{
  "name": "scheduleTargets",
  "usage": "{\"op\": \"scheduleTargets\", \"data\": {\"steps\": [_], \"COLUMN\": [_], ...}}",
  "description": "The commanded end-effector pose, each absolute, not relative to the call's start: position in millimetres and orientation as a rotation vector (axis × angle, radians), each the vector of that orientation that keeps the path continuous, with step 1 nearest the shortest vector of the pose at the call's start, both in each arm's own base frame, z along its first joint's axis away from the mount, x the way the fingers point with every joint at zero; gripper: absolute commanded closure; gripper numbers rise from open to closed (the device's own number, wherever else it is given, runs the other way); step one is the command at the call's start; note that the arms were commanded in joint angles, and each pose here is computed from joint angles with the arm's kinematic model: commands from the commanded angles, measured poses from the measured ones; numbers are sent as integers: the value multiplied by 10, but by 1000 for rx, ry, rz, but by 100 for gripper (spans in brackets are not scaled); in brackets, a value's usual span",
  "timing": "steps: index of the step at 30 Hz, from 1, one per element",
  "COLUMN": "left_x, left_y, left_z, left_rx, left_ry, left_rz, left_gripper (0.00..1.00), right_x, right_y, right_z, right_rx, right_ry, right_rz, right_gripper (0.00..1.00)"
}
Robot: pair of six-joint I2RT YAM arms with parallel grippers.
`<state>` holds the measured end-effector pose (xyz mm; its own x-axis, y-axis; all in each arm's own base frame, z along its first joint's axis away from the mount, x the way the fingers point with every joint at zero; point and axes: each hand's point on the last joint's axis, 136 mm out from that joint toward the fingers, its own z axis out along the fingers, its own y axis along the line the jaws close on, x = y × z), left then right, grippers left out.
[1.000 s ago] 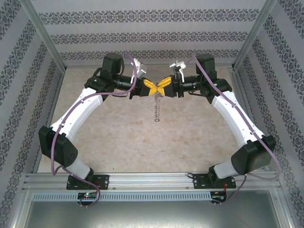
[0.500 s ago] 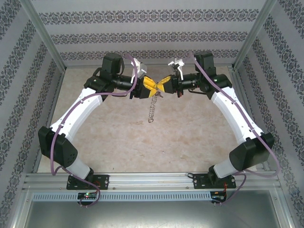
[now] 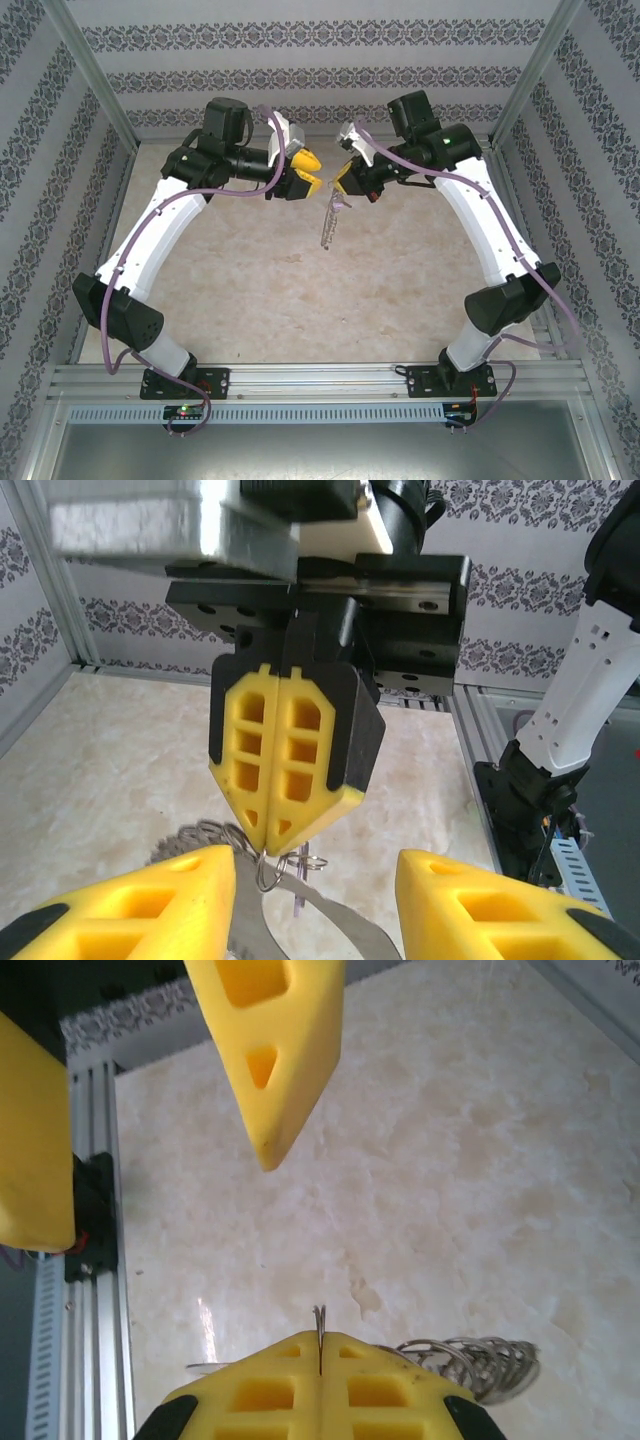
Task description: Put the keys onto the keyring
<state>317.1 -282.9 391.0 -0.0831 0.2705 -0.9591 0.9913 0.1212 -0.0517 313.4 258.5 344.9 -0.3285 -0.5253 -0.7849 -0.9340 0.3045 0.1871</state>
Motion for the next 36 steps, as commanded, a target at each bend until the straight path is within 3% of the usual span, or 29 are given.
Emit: {"op": "scheduleTargets", "data": {"steps": [1, 9, 36], "left_x": [3186, 3137, 3041], "left_y": [-2788, -2793, -2920], "left_z": [3752, 3607, 3491], "left_rx": [1322, 1345, 1351], "left_ry": [1570, 1604, 1582], "left_rz": [-1027, -1075, -1282], "left_gripper": [57, 64, 69], "right_x": [3055, 3009, 2908], "right_y": [2522, 2572, 2776], "right_z": [3376, 3393, 3529], "right_rx": [-1385, -1457, -1517], "right_ry": [2027, 2036, 1944], "right_rz": [763, 712, 765], "right_gripper": [100, 100, 100]}}
